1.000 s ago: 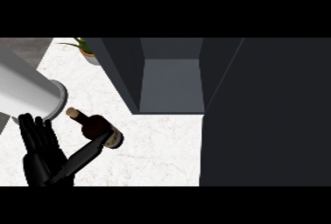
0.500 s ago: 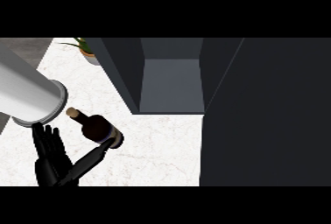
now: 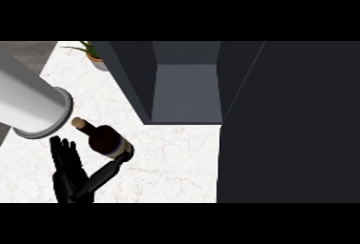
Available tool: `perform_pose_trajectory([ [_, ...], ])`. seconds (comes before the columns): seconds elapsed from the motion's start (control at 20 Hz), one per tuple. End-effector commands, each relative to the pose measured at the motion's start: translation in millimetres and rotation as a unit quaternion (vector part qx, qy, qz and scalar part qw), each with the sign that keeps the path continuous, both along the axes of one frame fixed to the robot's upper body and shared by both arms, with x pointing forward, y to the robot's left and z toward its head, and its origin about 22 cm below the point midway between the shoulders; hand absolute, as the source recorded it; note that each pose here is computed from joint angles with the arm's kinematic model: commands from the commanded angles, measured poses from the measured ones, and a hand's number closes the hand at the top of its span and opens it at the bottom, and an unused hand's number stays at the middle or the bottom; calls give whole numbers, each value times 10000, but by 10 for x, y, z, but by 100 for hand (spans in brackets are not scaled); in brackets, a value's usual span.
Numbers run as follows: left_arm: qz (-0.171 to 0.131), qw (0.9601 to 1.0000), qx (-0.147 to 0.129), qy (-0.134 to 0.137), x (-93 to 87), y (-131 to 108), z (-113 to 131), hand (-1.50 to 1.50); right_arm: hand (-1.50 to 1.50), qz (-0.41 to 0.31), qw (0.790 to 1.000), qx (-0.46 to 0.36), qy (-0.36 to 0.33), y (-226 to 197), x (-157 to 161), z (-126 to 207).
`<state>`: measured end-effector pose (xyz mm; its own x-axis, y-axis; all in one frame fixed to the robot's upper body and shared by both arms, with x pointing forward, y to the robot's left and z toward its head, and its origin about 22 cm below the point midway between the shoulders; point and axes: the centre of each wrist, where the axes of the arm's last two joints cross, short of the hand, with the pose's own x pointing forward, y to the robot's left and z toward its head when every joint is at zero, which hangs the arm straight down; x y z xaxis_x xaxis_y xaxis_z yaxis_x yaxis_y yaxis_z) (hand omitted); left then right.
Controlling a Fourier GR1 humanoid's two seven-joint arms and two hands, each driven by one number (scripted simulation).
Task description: Pick up the wine, place it into the cabinet and close the cabinet
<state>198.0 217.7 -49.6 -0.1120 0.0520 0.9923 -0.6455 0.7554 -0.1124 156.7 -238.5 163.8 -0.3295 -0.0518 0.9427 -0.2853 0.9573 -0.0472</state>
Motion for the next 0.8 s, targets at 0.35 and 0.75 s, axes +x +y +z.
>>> perform_pose_trajectory([
  [0.35,-203,9993,-269,127,126,41,-379,-150,-150,-77,10000,-17,-43,-64,-50,-20],
  [0.75,-137,9993,-348,67,123,44,-642,-150,-150,-27,10000,25,-68,57,66,83],
])
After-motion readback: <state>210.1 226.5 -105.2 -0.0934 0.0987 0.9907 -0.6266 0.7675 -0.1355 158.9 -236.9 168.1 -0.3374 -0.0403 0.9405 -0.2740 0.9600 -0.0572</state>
